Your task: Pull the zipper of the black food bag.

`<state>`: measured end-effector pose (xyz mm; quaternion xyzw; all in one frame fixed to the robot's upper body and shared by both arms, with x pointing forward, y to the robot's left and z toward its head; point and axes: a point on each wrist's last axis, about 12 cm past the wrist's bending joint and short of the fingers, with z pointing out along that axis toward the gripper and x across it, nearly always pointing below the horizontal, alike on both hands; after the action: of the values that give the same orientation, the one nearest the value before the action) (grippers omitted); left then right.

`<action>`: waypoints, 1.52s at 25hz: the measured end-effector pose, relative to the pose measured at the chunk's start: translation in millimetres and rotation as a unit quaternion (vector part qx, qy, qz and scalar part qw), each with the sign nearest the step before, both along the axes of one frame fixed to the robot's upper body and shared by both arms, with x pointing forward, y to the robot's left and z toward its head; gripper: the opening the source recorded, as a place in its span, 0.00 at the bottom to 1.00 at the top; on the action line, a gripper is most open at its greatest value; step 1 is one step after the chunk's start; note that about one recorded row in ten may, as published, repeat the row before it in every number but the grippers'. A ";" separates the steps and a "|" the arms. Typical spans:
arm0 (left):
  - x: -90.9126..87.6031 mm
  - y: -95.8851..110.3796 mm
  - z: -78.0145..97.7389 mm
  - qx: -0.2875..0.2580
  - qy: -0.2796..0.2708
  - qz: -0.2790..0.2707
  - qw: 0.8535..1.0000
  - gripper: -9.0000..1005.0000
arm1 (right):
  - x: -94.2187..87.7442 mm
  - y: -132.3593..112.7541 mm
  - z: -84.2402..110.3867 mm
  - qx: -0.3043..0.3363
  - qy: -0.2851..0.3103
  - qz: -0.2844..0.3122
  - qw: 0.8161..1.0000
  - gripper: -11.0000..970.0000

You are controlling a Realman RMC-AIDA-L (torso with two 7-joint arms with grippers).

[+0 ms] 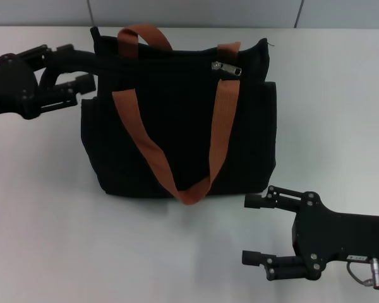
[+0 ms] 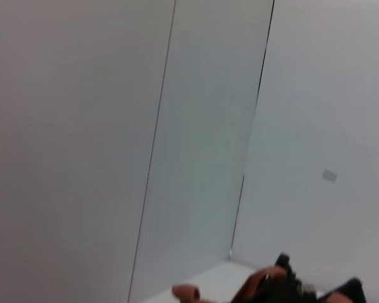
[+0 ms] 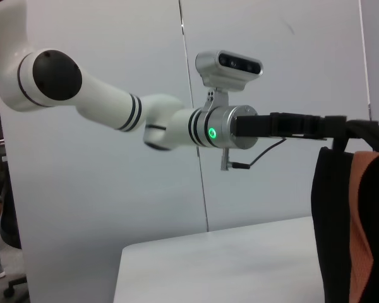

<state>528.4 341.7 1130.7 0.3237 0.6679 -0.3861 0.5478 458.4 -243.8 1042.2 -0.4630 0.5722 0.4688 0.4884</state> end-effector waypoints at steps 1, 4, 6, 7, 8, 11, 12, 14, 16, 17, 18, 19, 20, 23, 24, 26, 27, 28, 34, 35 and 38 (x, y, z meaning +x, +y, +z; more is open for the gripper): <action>1.3 2.8 3.4 0.009 0.008 -0.004 1.000 0.70 | 0.6 0.2 0.0 -0.001 0.000 0.000 1.000 0.86; 2.8 10.5 15.3 0.023 0.025 -0.025 0.999 0.75 | 2.5 0.8 0.2 -0.004 -0.002 -0.001 1.000 0.86; 0.8 12.6 19.6 0.020 0.022 -0.036 0.999 0.78 | 3.7 1.2 0.0 -0.006 -0.002 -0.002 1.000 0.86; -0.9 13.8 22.6 0.017 0.018 -0.043 0.999 0.79 | 4.2 1.3 -0.3 -0.007 -0.002 -0.004 1.000 0.86; -3.5 15.5 26.9 0.013 0.007 -0.051 0.999 0.80 | 4.8 1.5 -0.6 -0.009 -0.001 -0.005 1.000 0.86; -9.0 14.0 33.9 0.003 -0.015 -0.079 0.997 0.82 | 7.0 3.2 -1.1 -0.013 0.002 -0.005 1.000 0.86; -11.4 10.6 34.7 -0.001 -0.022 -0.097 0.995 0.82 | 7.8 3.9 -1.1 -0.014 0.002 -0.004 1.000 0.86; -15.1 2.3 31.8 -0.005 -0.030 -0.126 0.992 0.82 | 9.5 5.1 -1.5 -0.017 0.003 -0.005 1.000 0.86; -19.3 -11.2 23.4 -0.002 -0.038 -0.157 0.987 0.82 | 10.0 5.4 -1.5 -0.018 0.002 -0.005 1.000 0.86; -22.3 -18.6 17.7 0.000 -0.039 -0.172 0.984 0.82 | 10.3 5.7 -1.7 -0.019 0.002 -0.006 1.000 0.86; -25.5 -26.2 12.2 0.002 -0.039 -0.188 0.981 0.82 | 10.5 6.1 -1.8 -0.019 0.003 -0.006 1.000 0.86; -25.5 -26.2 12.2 0.002 -0.039 -0.188 0.981 0.82 | 10.6 7.0 -2.0 -0.018 0.004 -0.005 1.000 0.86; -25.5 -26.2 12.2 0.002 -0.039 -0.188 0.981 0.82 | 10.6 7.0 -2.0 -0.018 0.004 -0.005 1.000 0.86; -39.1 -52.5 -11.5 0.002 -0.026 -0.235 0.972 0.82 | 10.2 8.6 -2.8 -0.017 0.008 -0.003 1.000 0.86; -43.9 -58.5 -22.4 -0.001 -0.019 -0.239 0.971 0.82 | 9.6 8.9 -3.8 -0.019 0.010 -0.002 1.000 0.86; -51.9 -64.7 -42.5 -0.003 -0.007 -0.235 0.972 0.82 | 9.6 8.9 -4.2 -0.020 0.011 -0.002 1.000 0.86; -53.6 -65.6 -47.1 -0.001 -0.008 -0.233 0.972 0.82 | 9.4 8.9 -4.9 -0.023 0.012 -0.002 1.000 0.86; -55.4 -66.0 -51.2 0.002 -0.008 -0.232 0.973 0.82 | 9.4 8.8 -5.6 -0.025 0.012 -0.004 1.000 0.86; -63.5 -63.8 -64.9 0.020 -0.018 -0.217 0.976 0.81 | 7.9 10.3 -10.4 -0.036 0.022 -0.002 0.999 0.86; -63.5 -63.8 -64.9 0.020 -0.018 -0.217 0.976 0.81 | 7.9 10.3 -10.4 -0.036 0.022 -0.002 0.999 0.86; -73.4 -63.3 -77.2 0.028 -0.016 -0.202 0.979 0.81 | 8.1 10.7 -11.2 -0.040 0.022 -0.001 0.999 0.86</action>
<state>455.0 278.4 1053.5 0.4738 0.5902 -0.4644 0.4599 466.4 -233.1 1031.0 -0.4715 0.6016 0.4547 0.4572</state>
